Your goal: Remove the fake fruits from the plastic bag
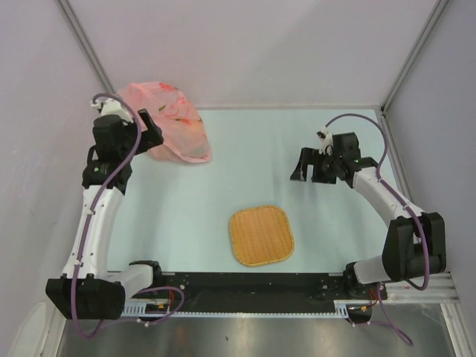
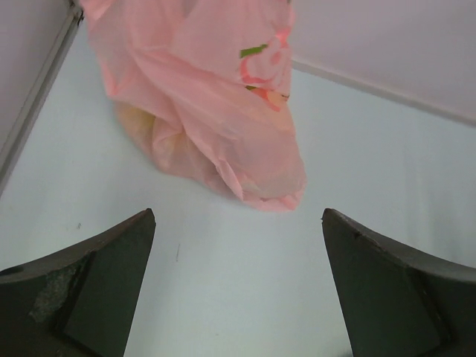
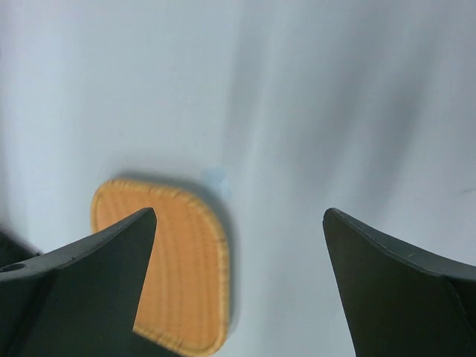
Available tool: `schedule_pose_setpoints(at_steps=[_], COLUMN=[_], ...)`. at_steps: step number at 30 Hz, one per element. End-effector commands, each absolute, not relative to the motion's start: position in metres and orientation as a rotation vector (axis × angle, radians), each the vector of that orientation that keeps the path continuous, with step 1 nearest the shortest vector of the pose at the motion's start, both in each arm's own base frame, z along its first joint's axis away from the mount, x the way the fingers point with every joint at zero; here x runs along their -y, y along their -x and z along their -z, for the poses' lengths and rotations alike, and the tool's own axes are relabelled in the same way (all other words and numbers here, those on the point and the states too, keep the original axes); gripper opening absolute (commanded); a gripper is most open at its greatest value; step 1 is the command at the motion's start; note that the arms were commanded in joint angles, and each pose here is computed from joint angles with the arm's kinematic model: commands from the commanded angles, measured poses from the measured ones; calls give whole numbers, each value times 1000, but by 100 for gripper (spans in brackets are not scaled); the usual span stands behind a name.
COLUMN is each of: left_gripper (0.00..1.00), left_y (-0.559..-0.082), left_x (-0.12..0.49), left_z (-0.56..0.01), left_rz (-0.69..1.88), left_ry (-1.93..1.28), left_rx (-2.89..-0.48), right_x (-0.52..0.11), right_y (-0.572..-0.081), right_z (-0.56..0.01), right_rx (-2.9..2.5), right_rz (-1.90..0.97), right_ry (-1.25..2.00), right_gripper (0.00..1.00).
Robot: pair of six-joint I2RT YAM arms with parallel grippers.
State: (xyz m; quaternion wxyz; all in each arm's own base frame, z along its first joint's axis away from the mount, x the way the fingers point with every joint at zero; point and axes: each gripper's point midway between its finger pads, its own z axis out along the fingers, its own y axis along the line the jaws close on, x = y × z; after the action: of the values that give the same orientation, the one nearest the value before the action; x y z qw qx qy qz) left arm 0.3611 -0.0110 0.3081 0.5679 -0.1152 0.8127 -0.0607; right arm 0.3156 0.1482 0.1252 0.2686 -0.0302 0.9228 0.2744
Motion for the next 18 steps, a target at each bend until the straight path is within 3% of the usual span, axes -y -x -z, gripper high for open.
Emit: schedule_pose_setpoints(at_steps=[1,4,7,11,13,18], left_gripper=[100,99,93,91,99,100], left_y=[-371,-385,-408,-443,-462,-498], left_x=[-2,-7,-20,-48,-64,-75], left_z=[-313,-287,-268,-283,-313,-360], left_rz=[281,301,382,595,593,553], left_ry=[545,647,784,934,868,592], left_rx=[-1894,-1971,-2008,-1935,-1871,-1789], right_x=[-119,-105,-99,-107,-115,-123], right_y=[-374,-401,-416,-421,-422,-432], right_z=[-164,-183,-196,-204,-204,-201], right_rx=[-2288,-2222,-2176,-2151,-2139,-2125], right_rz=[-514,-378,-341,-390,-435,-492], right_ry=[170,221,207,236,259,240], right_gripper=[100,100,100,100,100,100])
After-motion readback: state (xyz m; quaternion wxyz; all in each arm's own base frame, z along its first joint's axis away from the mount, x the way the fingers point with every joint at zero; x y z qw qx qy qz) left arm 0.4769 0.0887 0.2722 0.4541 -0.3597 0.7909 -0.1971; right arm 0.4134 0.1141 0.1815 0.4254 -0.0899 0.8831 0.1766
